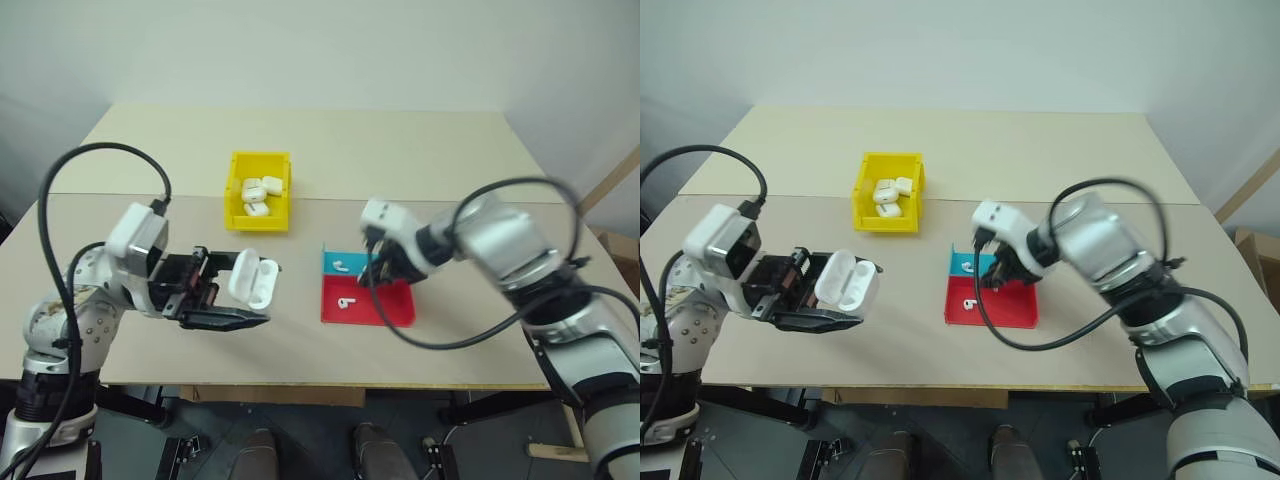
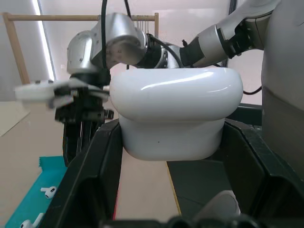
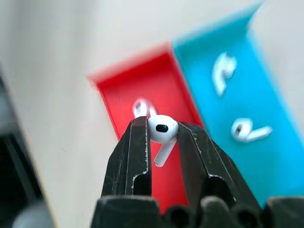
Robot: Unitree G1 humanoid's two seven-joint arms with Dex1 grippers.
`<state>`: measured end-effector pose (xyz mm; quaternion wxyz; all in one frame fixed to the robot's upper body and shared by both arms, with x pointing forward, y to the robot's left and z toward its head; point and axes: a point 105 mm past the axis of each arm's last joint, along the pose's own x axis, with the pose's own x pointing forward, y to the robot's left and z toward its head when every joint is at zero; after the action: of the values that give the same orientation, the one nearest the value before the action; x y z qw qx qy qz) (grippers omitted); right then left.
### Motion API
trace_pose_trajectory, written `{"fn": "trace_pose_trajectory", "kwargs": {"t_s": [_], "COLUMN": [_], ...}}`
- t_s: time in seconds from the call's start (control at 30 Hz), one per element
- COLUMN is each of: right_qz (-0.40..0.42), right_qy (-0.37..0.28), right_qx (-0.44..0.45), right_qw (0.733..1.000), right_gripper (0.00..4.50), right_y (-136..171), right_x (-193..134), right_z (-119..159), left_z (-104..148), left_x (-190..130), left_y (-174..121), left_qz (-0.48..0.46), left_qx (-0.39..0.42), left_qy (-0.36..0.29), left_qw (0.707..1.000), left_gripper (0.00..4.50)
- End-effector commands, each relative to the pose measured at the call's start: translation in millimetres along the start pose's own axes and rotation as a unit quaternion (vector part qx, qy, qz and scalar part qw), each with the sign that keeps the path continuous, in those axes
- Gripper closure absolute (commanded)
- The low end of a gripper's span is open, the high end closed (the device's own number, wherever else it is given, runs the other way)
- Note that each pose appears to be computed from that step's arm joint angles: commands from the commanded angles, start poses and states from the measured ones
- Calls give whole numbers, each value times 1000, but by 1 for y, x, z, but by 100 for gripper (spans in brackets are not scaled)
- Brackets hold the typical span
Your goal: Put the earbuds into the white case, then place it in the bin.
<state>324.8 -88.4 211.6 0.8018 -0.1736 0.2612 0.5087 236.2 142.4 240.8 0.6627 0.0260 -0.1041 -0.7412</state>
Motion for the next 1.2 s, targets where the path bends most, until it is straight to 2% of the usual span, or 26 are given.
{"fn": "trace_pose_trajectory", "kwargs": {"t_s": [0.03, 0.07, 0.13, 0.23, 0.33, 0.6, 0.9, 1.2], "right_qz": [-29, -46, -62, -22, 17, 60, 69, 65], "right_qy": [-166, -226, -307, -396, -438, -440, -418, -429], "right_qx": [5, -15, -31, -40, -55, -98, -125, -135], "right_qw": [986, 973, 949, 917, 897, 891, 897, 891], "right_gripper": [387, 387, 387, 387, 387, 387, 387, 387], "right_y": [6, 8, 16, 37, 57, 93, 102, 102], "right_x": [-33, -41, -54, -69, -74, -51, -35, -38], "right_z": [28, 36, 46, 64, 75, 87, 83, 85], "left_z": [16, 18, 20, 20, 19, 10, 9, 10], "left_x": [-1, -1, 1, 6, 8, 19, 26, 35], "left_y": [6, 8, 12, 17, 21, 27, 29, 36], "left_qz": [6, 7, 5, -9, -17, -33, -32, -21], "left_qx": [10, 9, 6, -1, -5, -12, 5, 14], "left_qy": [-16, -19, -22, -13, -4, 4, -6, -5], "left_qw": [1000, 1000, 1000, 1000, 1000, 999, 999, 1000], "left_gripper": [173, 173, 173, 173, 173, 173, 173, 173]}}
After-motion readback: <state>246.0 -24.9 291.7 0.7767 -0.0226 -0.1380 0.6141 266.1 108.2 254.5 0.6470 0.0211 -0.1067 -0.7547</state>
